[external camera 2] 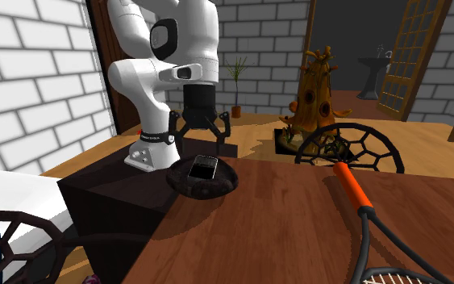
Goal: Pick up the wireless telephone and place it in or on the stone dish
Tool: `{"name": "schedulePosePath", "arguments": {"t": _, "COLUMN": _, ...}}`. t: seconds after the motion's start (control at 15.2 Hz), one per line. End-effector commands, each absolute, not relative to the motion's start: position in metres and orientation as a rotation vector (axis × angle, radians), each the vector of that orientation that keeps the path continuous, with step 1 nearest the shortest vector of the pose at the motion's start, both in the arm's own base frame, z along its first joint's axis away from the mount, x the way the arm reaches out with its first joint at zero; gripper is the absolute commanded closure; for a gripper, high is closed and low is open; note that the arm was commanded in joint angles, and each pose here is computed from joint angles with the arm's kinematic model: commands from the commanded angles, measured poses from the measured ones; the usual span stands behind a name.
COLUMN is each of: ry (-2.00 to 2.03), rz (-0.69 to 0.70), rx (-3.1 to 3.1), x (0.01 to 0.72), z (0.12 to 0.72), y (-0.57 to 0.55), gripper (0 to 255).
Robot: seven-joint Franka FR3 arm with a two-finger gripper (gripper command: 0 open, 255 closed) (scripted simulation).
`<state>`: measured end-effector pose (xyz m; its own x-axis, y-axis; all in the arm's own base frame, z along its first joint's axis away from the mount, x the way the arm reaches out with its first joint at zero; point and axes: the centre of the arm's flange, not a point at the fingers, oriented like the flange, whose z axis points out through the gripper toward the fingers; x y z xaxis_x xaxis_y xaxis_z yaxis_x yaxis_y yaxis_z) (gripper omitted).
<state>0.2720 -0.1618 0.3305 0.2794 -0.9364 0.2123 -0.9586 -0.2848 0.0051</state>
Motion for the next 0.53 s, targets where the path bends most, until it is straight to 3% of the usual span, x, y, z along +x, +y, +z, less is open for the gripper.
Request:
{"name": "schedulePosePath", "arguments": {"t": 0.0, "ry": -1.793, "rz": 0.254, "rx": 2.404, "x": 0.272, "z": 0.33, "y": -0.162, "gripper": 0}}
{"name": "schedulePosePath", "arguments": {"t": 0.46, "ry": -1.793, "rz": 0.254, "rx": 2.404, "x": 0.269, "z": 0.379, "y": -0.152, "gripper": 0}}
